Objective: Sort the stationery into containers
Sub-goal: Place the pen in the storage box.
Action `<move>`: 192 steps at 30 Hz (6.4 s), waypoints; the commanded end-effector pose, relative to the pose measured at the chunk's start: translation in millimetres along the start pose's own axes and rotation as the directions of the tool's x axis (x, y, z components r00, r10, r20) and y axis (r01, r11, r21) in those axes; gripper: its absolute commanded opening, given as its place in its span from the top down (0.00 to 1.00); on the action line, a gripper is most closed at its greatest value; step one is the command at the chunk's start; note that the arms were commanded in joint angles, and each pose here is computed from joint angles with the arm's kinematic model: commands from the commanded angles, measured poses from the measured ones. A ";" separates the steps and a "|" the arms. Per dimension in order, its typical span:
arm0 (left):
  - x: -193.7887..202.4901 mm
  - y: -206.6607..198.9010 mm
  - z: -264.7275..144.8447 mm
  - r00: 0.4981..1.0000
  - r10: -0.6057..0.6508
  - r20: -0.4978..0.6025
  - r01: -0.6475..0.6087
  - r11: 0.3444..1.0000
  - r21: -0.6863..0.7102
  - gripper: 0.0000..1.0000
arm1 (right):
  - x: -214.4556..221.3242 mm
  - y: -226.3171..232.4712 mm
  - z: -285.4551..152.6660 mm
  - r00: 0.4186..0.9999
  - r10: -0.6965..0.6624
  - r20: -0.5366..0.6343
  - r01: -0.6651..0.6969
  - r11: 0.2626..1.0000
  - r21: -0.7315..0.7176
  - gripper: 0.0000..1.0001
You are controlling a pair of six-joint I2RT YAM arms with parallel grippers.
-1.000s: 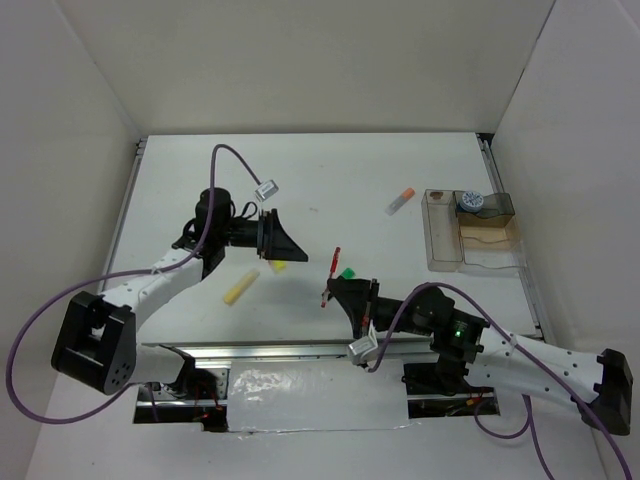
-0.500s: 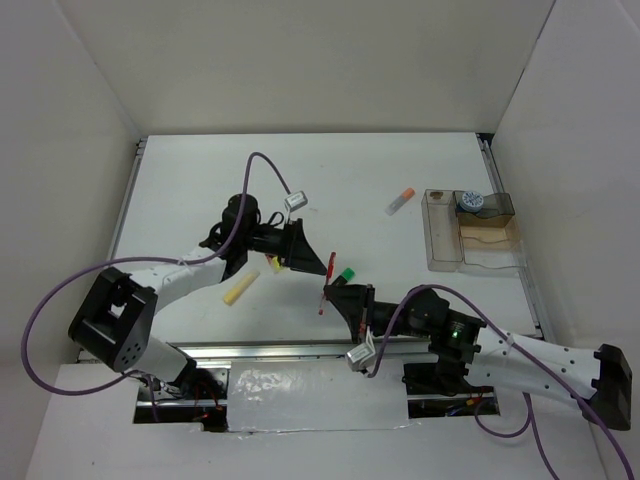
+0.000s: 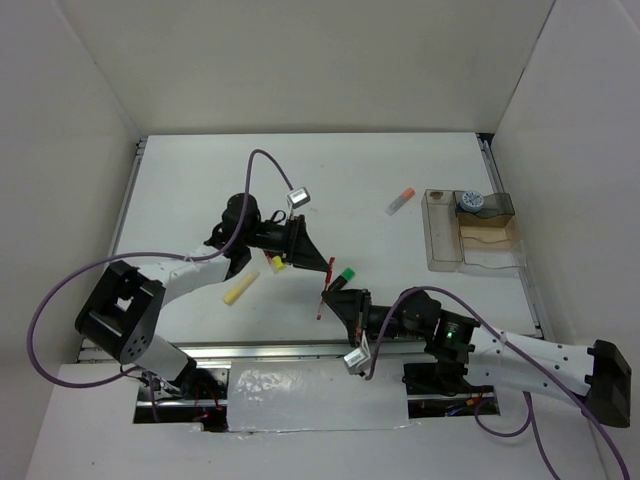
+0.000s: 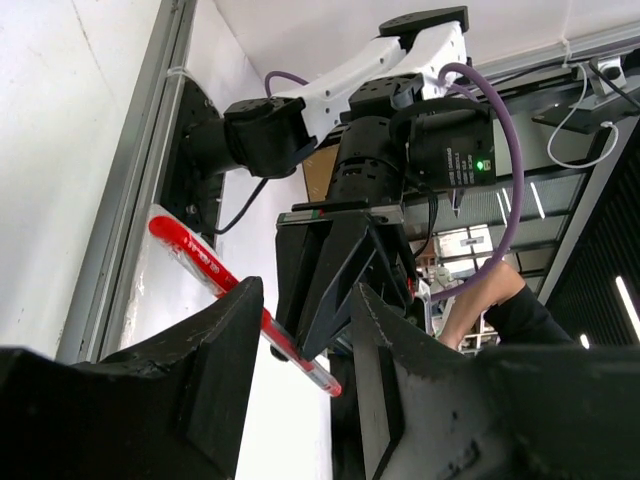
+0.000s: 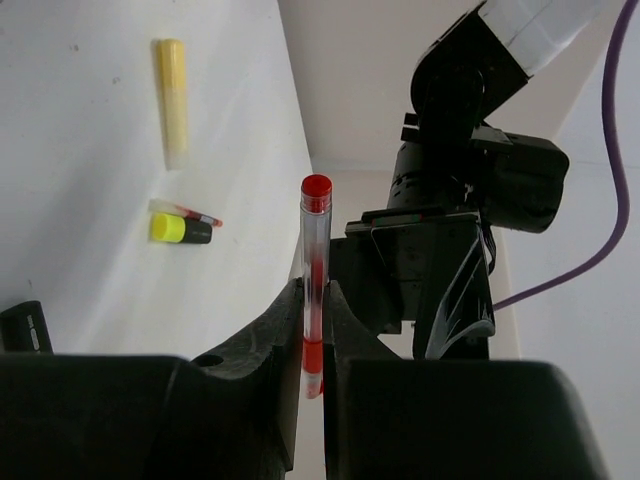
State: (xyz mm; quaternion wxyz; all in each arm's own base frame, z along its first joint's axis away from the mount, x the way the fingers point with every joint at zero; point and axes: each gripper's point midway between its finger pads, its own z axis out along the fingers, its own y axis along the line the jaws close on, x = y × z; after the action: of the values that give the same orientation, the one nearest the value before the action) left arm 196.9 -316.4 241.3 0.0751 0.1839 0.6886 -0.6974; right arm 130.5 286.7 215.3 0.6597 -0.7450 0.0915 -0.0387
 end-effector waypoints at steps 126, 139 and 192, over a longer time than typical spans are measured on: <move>-136.8 -7.2 -120.1 0.765 0.372 0.525 -0.167 0.902 -0.397 0.01 | 142.4 -153.1 27.4 -0.524 0.846 0.096 -0.797 -0.527 0.296 1.00; -153.6 37.0 -199.5 0.745 0.495 0.448 -0.057 0.716 -0.696 0.01 | 261.2 -112.9 -108.7 -0.479 0.865 0.149 -0.604 -0.448 0.659 1.00; -131.8 184.6 -239.8 0.881 0.338 0.330 0.277 0.196 -0.941 0.13 | 307.7 157.8 -265.9 -0.924 0.383 -0.009 -0.062 -0.125 0.990 0.54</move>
State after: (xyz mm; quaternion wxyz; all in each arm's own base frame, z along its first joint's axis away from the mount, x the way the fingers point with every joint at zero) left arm 404.6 -103.7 117.3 0.3396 -0.0640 0.9290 -0.1322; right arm 364.5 -53.6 56.2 0.1488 0.0628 0.9868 -0.0064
